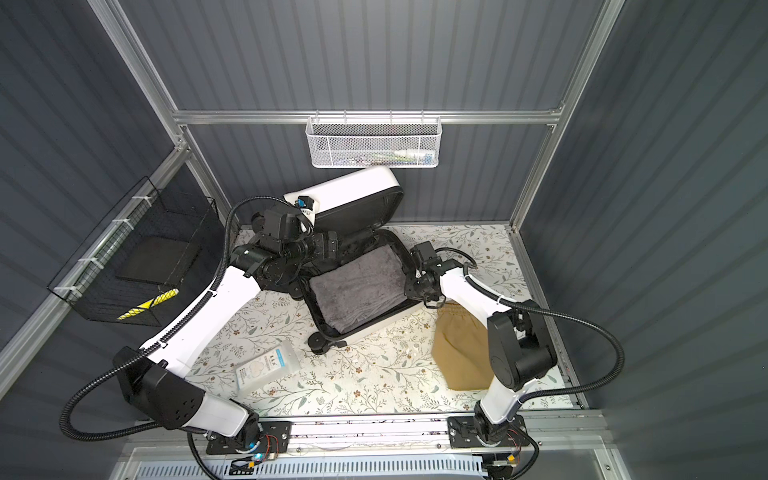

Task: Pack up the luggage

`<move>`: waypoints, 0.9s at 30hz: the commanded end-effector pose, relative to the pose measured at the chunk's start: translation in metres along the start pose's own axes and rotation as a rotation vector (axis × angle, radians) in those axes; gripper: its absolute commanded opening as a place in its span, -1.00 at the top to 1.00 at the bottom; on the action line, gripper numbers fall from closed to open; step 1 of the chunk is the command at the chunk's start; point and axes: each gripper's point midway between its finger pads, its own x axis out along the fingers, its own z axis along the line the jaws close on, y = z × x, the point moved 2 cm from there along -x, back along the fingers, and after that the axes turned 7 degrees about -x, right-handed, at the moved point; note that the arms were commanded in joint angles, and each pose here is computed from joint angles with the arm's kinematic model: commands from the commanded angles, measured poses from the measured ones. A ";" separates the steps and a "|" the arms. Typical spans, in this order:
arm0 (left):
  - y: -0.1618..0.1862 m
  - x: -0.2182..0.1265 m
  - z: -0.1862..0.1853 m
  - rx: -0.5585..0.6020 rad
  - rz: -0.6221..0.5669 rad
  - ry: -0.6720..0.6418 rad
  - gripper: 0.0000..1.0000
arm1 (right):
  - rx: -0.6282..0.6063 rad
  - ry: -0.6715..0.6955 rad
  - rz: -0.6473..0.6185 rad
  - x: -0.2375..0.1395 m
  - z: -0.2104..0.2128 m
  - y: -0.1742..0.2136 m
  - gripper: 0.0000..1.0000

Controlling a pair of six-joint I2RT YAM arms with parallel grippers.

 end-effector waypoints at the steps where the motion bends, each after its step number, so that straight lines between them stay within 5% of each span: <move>1: 0.001 0.007 0.000 -0.017 0.007 0.017 -1.00 | 0.044 0.190 0.269 0.015 -0.050 0.079 0.48; 27: -0.057 0.094 -0.013 0.131 0.025 0.049 -0.99 | 0.204 0.080 0.255 0.016 -0.046 0.116 0.47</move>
